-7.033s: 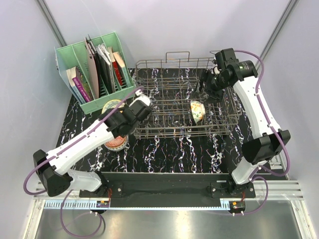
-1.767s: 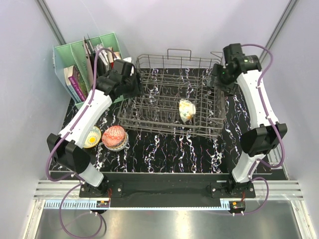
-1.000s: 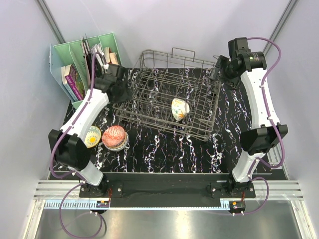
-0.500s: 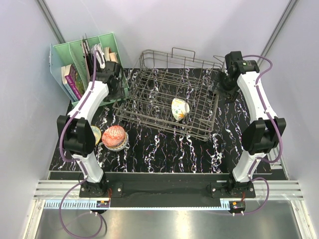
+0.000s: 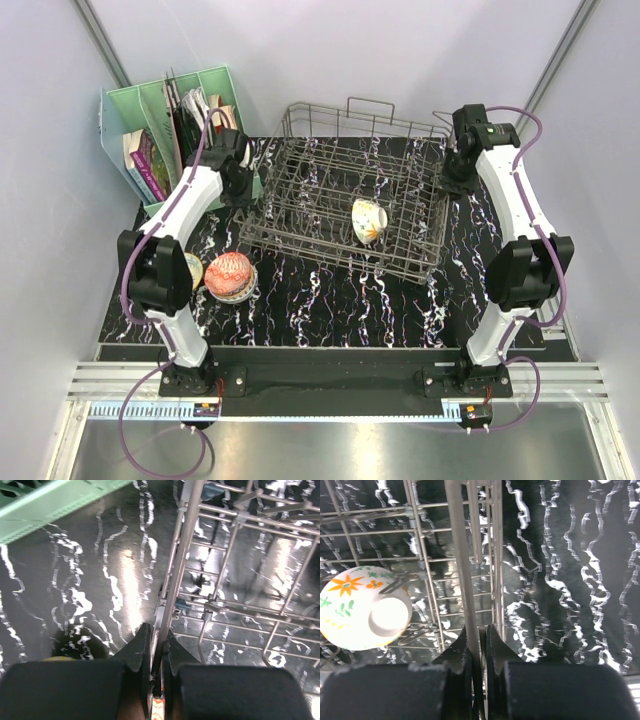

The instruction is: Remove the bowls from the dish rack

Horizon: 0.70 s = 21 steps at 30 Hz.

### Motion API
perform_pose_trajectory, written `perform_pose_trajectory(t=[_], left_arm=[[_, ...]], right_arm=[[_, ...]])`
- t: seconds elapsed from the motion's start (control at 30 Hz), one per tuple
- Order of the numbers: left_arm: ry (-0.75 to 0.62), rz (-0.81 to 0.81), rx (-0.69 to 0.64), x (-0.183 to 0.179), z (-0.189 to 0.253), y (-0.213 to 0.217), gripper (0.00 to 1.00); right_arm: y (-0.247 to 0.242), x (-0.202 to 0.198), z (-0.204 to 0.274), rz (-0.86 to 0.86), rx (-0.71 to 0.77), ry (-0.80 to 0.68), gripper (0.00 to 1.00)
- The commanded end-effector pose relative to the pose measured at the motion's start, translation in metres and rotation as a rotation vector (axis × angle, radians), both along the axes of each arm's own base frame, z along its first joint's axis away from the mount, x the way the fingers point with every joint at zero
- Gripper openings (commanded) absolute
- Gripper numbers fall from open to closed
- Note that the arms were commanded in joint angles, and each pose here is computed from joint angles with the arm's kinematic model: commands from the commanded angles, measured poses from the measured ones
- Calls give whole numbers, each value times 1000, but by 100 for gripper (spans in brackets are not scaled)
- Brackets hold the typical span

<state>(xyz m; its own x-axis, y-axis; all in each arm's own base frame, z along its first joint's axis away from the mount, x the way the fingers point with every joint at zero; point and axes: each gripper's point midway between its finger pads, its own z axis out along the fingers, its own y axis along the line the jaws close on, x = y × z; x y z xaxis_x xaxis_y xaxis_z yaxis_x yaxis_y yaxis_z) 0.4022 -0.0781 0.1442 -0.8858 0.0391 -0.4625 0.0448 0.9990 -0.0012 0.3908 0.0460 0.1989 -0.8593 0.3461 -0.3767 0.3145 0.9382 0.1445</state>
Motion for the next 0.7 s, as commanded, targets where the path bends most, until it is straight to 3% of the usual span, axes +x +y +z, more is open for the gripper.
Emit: perform_pose_trajectory(t=[0.0,0.5,0.53,0.6,0.67], left_arm=[[-65,183,-100,-1,12,-7,0],[-80,251,-149,-36,20,-27,0],[-82,254,-146,-37,20,-27,0],[-89,262,-137,-37,20,-24,0],[-84,261,-130,-38,19,-23,0]], right_arm=[[-9,12,7,-196,101,-14,0],[-3,87,14,-148,121,-98,0],[-3,93,17,-144,127,-110,1],[-2,94,18,-138,126,-107,15],[-3,94,19,-131,122,-109,20]])
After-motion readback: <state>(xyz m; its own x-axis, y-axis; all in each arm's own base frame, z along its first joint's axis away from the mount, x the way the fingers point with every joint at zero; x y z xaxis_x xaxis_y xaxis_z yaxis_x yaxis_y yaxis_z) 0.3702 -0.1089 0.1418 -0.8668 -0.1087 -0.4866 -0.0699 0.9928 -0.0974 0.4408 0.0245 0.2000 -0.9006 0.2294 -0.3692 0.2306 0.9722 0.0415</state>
